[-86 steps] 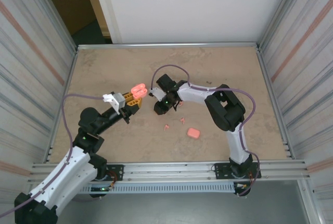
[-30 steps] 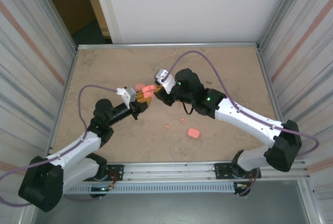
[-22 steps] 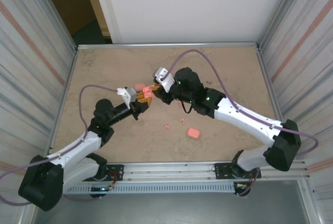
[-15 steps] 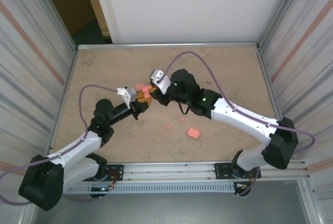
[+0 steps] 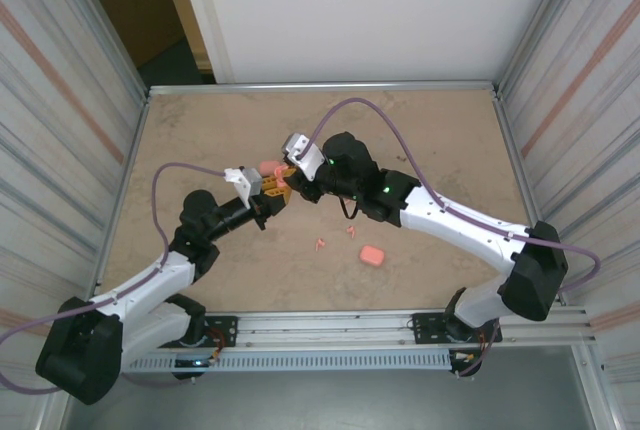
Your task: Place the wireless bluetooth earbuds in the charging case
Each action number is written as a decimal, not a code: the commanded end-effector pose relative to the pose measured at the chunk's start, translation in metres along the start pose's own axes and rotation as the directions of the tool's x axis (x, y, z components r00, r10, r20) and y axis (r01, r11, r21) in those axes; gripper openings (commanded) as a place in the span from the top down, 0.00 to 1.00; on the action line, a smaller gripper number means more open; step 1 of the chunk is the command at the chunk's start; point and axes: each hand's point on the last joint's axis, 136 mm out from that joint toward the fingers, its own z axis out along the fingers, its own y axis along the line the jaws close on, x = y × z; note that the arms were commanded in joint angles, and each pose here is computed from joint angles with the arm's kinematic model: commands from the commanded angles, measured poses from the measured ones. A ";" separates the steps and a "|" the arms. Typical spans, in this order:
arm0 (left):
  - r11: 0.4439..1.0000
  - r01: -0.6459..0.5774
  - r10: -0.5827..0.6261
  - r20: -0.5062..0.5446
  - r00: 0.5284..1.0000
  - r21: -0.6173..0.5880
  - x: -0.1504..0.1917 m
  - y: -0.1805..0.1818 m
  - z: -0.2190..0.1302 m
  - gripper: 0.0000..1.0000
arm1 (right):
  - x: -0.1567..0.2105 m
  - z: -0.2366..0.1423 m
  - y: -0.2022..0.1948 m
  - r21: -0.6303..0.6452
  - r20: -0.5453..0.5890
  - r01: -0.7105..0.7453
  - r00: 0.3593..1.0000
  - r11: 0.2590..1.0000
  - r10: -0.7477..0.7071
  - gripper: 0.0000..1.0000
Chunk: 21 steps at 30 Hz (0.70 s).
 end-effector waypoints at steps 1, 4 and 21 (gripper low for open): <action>1.000 -0.011 0.011 0.026 1.000 0.029 -0.006 -0.007 0.000 1.00 | -0.013 0.000 0.001 0.000 0.019 0.031 0.999 1.000 -0.031 0.80; 1.000 -0.013 0.012 0.029 1.000 0.027 -0.007 -0.007 0.000 1.00 | -0.008 0.001 0.003 -0.010 0.001 0.031 1.000 0.999 -0.031 0.80; 0.999 -0.019 0.018 0.033 0.999 0.026 -0.009 -0.008 -0.002 1.00 | -0.006 -0.006 0.015 -0.111 -0.017 -0.023 1.000 0.994 0.021 0.70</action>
